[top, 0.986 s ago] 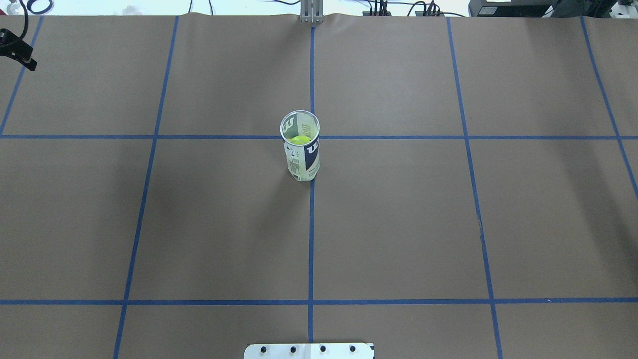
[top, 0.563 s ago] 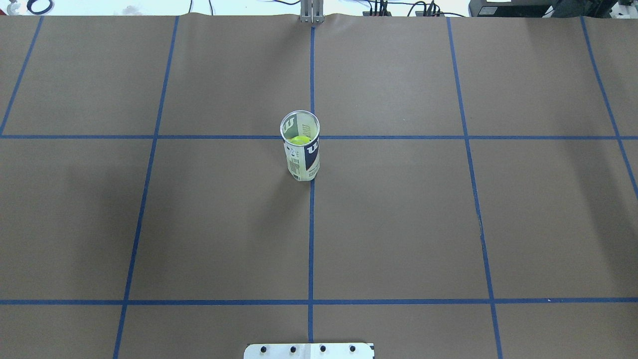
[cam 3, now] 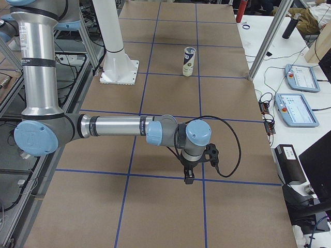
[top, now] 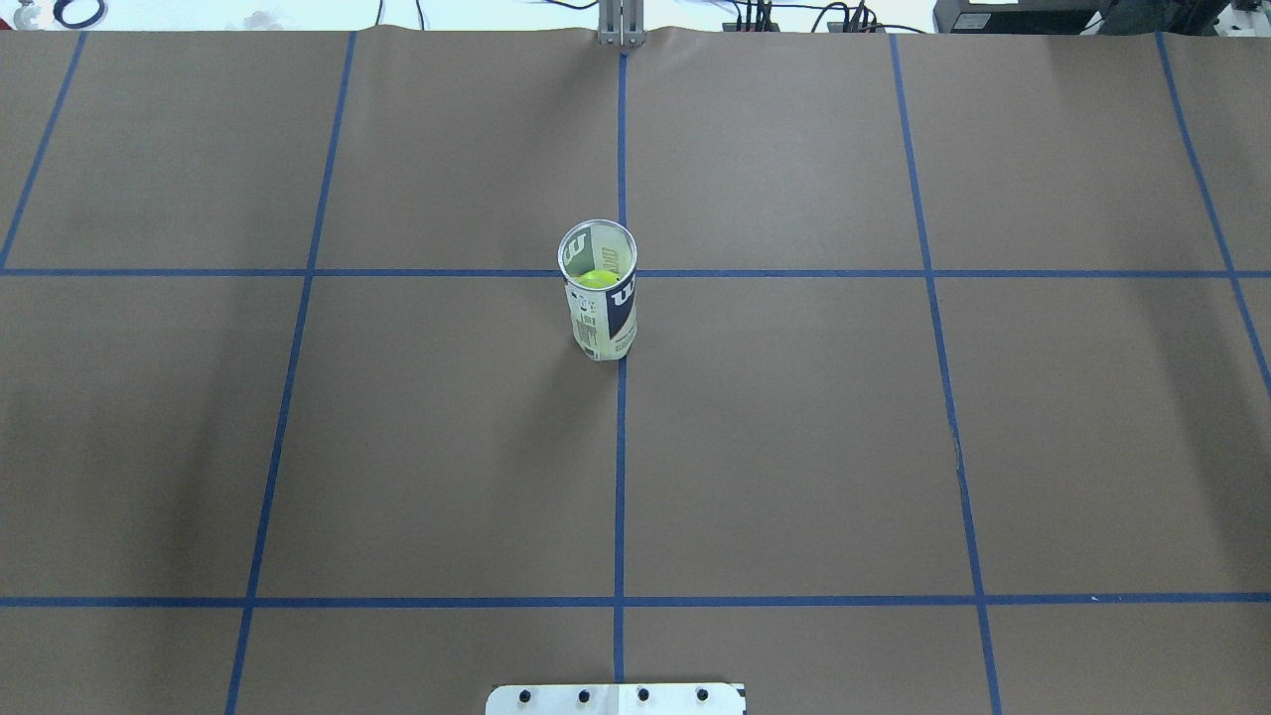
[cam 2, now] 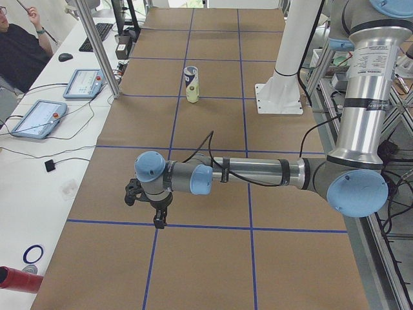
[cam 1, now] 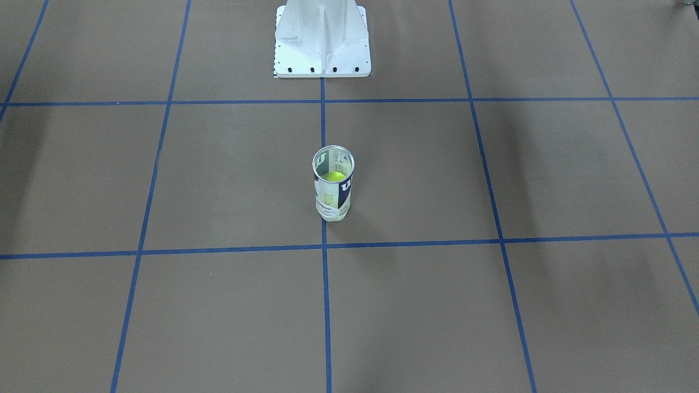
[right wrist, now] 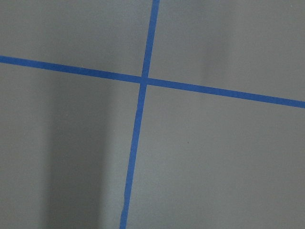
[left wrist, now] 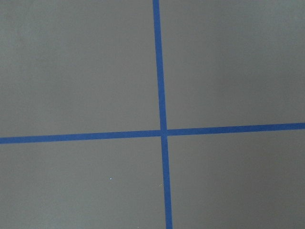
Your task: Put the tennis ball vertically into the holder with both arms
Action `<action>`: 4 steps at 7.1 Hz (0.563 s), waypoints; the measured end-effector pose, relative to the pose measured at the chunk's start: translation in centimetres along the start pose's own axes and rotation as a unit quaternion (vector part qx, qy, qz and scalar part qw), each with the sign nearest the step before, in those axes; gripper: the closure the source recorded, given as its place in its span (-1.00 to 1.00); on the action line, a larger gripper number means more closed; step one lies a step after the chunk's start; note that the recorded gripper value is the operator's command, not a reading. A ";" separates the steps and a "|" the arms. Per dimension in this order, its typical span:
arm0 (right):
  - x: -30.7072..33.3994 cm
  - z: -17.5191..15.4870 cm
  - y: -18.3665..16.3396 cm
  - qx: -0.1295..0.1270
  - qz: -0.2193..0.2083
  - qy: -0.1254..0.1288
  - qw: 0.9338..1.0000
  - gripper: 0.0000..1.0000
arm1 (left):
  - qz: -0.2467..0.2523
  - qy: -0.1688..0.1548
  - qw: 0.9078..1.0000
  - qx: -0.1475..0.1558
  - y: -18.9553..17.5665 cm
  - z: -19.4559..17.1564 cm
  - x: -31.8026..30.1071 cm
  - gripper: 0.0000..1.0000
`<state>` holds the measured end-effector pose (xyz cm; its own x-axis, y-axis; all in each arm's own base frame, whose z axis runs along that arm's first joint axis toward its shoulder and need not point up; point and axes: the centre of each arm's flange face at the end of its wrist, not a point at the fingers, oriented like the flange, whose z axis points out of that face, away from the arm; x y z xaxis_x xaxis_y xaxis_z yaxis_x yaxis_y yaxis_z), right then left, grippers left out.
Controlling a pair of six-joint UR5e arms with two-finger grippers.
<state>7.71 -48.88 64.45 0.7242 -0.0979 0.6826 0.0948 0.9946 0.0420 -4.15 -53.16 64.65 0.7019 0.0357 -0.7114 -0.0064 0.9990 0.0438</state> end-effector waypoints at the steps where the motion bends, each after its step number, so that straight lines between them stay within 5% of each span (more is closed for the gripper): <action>1: -0.1 -0.1 -0.1 0.003 0.002 -0.005 1.000 -0.99 | -0.004 0.000 1.000 -0.002 0.4 0.0 -0.3 -1.00; 4: -0.2 -0.7 -0.4 0.010 0.005 -0.008 1.000 -0.99 | -0.014 0.000 1.000 -0.008 0.8 -0.6 -0.1 -1.00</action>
<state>8.05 -49.26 63.78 0.7147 -0.0869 0.6940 0.0735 0.9961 0.0491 -4.64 -52.33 64.35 0.7024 0.0085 -0.7118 0.0018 0.9999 0.0136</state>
